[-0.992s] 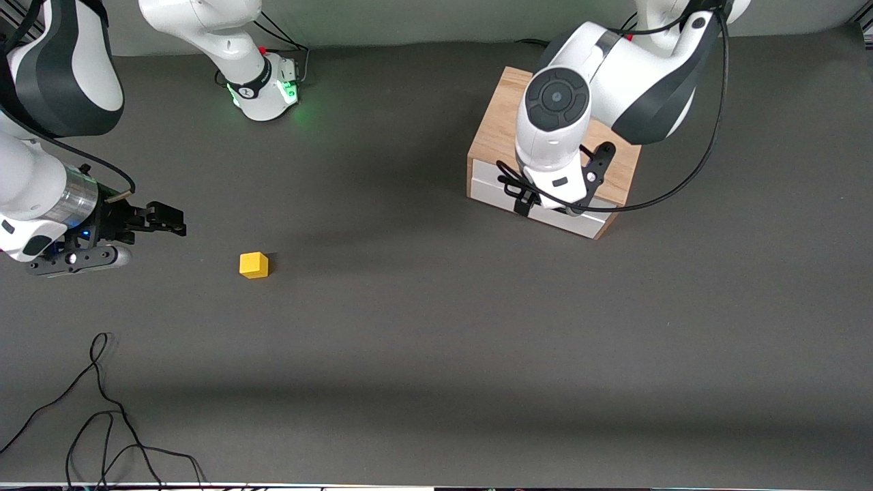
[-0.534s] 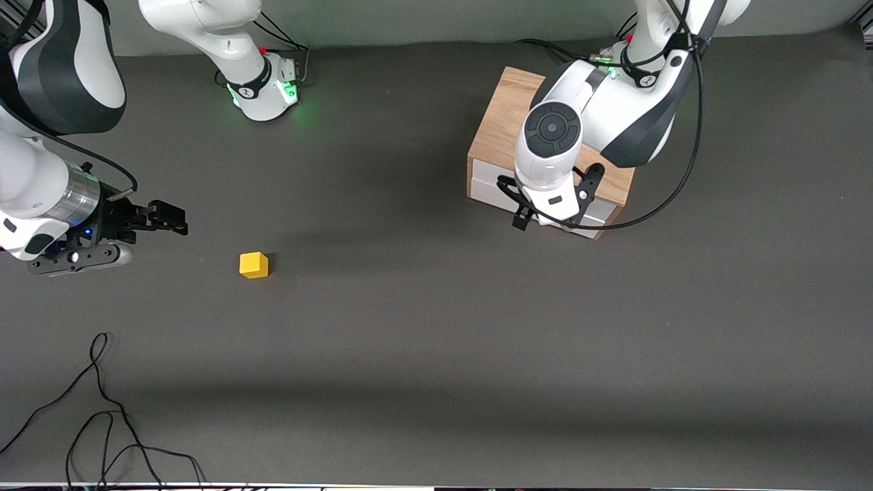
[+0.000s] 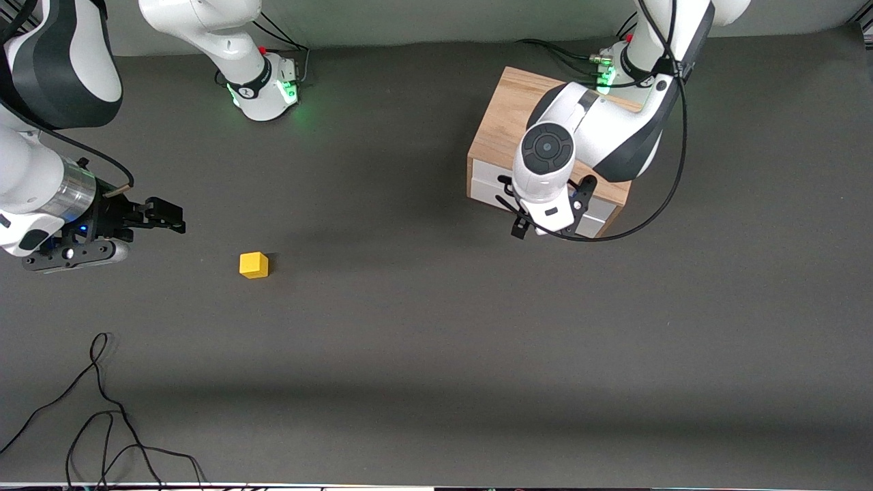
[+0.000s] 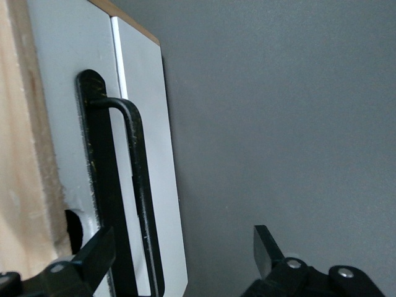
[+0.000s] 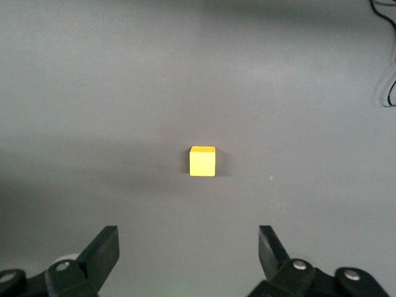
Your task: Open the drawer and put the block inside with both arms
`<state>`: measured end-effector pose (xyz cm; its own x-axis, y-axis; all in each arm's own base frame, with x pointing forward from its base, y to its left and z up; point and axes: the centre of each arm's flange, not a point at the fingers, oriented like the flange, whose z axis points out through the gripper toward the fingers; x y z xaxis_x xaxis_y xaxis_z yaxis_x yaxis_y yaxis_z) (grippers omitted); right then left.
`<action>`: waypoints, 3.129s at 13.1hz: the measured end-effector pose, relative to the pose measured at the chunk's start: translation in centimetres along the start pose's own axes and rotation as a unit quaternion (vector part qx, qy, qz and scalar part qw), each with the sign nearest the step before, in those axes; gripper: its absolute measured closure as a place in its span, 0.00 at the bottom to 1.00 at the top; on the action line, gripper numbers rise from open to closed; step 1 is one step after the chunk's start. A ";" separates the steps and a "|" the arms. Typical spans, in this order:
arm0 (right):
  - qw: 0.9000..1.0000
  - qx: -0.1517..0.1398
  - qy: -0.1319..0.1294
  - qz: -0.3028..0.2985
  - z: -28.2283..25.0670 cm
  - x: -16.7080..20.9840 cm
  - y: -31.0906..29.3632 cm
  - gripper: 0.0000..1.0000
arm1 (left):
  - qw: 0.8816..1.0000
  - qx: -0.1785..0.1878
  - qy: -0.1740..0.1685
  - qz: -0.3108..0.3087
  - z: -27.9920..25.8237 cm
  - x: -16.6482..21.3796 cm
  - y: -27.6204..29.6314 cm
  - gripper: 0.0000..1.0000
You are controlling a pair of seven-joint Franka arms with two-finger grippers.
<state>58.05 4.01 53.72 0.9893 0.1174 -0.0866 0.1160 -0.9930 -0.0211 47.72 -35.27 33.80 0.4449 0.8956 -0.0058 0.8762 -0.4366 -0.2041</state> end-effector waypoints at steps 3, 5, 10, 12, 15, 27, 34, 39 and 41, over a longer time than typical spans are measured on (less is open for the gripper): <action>1.000 0.000 0.000 0.000 0.0 0.0 0.0 0.00 | 1.000 0.010 0.001 -0.002 1.2 0.0 0.2 0.00; 1.000 0.000 0.000 0.000 0.0 0.0 0.0 0.00 | 1.000 0.016 0.002 -0.003 1.8 0.0 0.2 0.00; 1.000 -0.001 0.000 -0.009 0.0 0.0 -1.0 0.00 | 1.000 0.023 0.002 -0.004 3.3 0.1 0.4 0.00; 1.000 -0.004 0.000 -0.008 0.0 0.0 -0.9 0.00 | 1.000 0.022 0.002 -0.005 3.3 0.2 0.5 0.00; 1.000 -0.005 -0.002 -0.006 1.0 0.1 -0.6 0.00 | 1.000 0.014 0.001 -0.006 3.4 0.3 0.8 0.00; 1.000 -0.005 0.004 -0.006 8.0 -0.5 -0.5 0.00 | 1.000 0.022 0.002 -0.010 6.1 0.6 2.0 0.00; 1.000 -0.005 -0.001 -0.018 8.4 -0.7 -1.9 0.00 | 1.000 0.021 0.001 -0.023 3.8 2.1 2.8 0.00; 1.000 -0.006 -0.001 -0.019 12.4 -1.5 -1.9 0.00 | 1.000 0.013 -0.001 -0.022 3.2 2.0 3.5 0.00; 1.000 -0.006 0.016 -0.018 15.2 -2.4 -1.8 0.00 | 1.000 0.012 -0.001 -0.022 3.3 2.0 3.9 0.00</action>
<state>54.10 5.65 38.80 0.9869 0.1522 -0.0541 0.1518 -0.9883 -0.0111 51.40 -34.94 29.79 0.4048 0.9144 0.0015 0.8905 -0.3938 -0.2278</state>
